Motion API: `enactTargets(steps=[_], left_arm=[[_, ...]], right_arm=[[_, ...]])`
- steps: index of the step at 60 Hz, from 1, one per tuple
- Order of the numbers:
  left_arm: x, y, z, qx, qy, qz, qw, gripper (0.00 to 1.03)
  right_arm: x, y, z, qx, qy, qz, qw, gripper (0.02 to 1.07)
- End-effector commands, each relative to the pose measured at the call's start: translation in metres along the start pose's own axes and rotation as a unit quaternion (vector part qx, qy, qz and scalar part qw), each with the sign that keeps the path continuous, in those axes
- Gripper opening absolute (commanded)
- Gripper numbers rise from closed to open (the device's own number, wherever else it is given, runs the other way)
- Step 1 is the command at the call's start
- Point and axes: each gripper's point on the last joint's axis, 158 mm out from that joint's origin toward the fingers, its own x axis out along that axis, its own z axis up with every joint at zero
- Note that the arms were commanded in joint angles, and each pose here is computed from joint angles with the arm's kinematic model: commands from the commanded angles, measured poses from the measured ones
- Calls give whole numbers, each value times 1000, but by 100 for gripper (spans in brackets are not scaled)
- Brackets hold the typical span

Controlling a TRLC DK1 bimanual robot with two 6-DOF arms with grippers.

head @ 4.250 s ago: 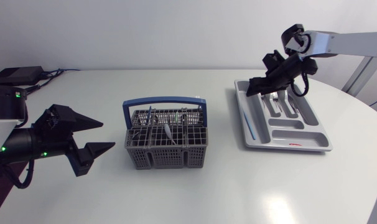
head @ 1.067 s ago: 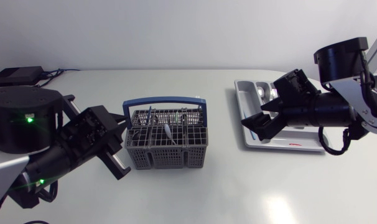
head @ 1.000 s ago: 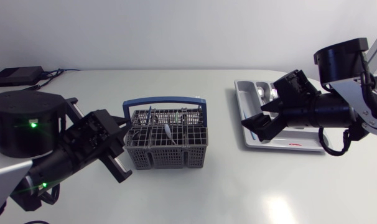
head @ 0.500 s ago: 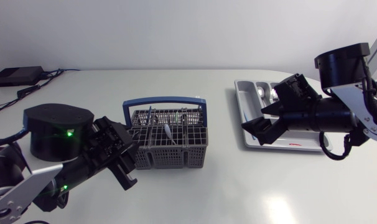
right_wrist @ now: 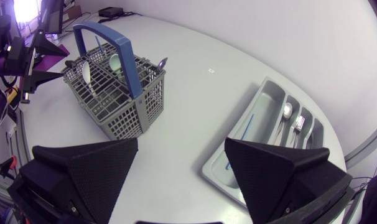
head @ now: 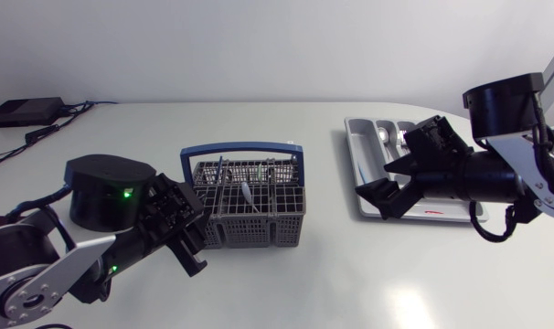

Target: Unload the cutlery basket into the drawer organizer.

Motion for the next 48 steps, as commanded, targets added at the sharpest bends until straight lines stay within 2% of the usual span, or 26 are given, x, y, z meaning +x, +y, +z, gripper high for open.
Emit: enactTargets(steps=[1,12,27,36,48], left_arm=[[3,4,-2,-12,4,6,1000,58],[3,7,-1,-15,2,10,1000,41],[8,7,-1,-15,3,12,1000,41],[10,9,0,-17,2,14,1000,32],[12,10,-1,-17,5,15,1000,30]], right_arm=[[2,-1,-5,5,1,-1,1000,102],[1,-1,-3,3,-3,-1,1000,102],[2,0,-4,3,0,1,1000,102],[3,1,-6,3,1,1,1000,102],[2,1,-6,3,1,1,1000,102]])
